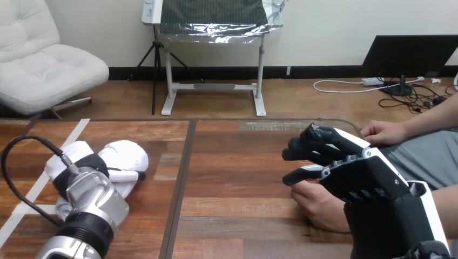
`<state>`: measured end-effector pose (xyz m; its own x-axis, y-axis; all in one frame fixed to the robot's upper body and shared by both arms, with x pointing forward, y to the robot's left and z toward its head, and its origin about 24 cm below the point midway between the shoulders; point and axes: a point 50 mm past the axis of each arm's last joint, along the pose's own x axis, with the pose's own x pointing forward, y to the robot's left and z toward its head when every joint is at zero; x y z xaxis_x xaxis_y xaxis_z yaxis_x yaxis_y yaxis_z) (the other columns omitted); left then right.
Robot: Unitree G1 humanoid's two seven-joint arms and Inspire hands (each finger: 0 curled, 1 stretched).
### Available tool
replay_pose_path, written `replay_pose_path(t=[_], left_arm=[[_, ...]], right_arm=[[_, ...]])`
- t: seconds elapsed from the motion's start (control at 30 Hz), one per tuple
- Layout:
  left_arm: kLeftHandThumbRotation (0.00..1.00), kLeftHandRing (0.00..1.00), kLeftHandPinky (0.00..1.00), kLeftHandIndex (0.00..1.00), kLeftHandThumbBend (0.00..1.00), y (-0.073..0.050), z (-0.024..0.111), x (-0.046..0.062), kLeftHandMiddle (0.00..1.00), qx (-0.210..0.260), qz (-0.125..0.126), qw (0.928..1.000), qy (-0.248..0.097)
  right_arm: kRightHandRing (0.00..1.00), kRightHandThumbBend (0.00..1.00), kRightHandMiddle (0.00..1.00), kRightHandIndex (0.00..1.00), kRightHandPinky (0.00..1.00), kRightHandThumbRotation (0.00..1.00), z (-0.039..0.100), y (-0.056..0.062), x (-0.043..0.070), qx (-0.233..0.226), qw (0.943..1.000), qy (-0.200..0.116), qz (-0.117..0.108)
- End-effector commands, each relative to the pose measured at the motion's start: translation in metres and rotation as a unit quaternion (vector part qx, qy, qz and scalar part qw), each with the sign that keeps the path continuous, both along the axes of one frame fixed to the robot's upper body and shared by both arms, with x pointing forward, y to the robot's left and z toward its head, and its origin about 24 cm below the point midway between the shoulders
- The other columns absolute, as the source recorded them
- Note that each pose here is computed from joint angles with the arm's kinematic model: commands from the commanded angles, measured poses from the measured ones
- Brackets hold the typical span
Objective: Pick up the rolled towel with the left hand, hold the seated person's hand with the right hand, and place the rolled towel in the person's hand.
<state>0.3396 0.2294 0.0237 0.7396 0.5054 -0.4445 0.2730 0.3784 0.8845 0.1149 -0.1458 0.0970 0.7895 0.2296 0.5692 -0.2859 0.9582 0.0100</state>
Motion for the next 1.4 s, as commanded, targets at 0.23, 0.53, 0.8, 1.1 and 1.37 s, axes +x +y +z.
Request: replay_pose_path(t=[0.23, 0.53, 0.8, 1.1, 1.37], left_arm=[[0.38, 0.45, 0.29, 0.66, 0.85, -0.01, 0.024, 0.012, 0.57, -0.005, -0.038, 0.9965, -0.075], [0.05, 0.26, 0.16, 0.54, 0.82, -0.013, 0.026, 0.009, 0.37, -0.037, -0.047, 0.9882, -0.141], [0.01, 0.23, 0.15, 0.44, 0.8, -0.014, 0.027, 0.005, 0.33, -0.058, -0.062, 0.9784, -0.188], [0.0, 0.28, 0.19, 0.43, 0.81, -0.015, 0.028, 0.001, 0.37, -0.092, -0.074, 0.9681, -0.221], [0.0, 0.31, 0.22, 0.44, 0.79, -0.016, 0.032, -0.003, 0.39, -0.157, -0.075, 0.9513, -0.255]], right_arm=[[0.73, 0.87, 0.76, 0.77, 0.58, 0.98, 0.011, -0.001, 0.006, 0.011, 0.999, -0.044, 0.003], [0.72, 0.86, 0.75, 0.76, 0.57, 0.98, 0.011, -0.002, 0.007, 0.006, 0.9988, -0.047, -0.015], [0.7, 0.87, 0.73, 0.75, 0.54, 1.0, 0.011, -0.002, 0.008, 0.0, 0.9985, -0.049, -0.026], [0.69, 0.87, 0.73, 0.74, 0.53, 1.0, 0.01, -0.003, 0.008, -0.001, 0.9987, -0.046, -0.022], [0.7, 0.87, 0.74, 0.75, 0.53, 1.0, 0.01, -0.004, 0.007, -0.003, 0.9989, -0.042, -0.021]])
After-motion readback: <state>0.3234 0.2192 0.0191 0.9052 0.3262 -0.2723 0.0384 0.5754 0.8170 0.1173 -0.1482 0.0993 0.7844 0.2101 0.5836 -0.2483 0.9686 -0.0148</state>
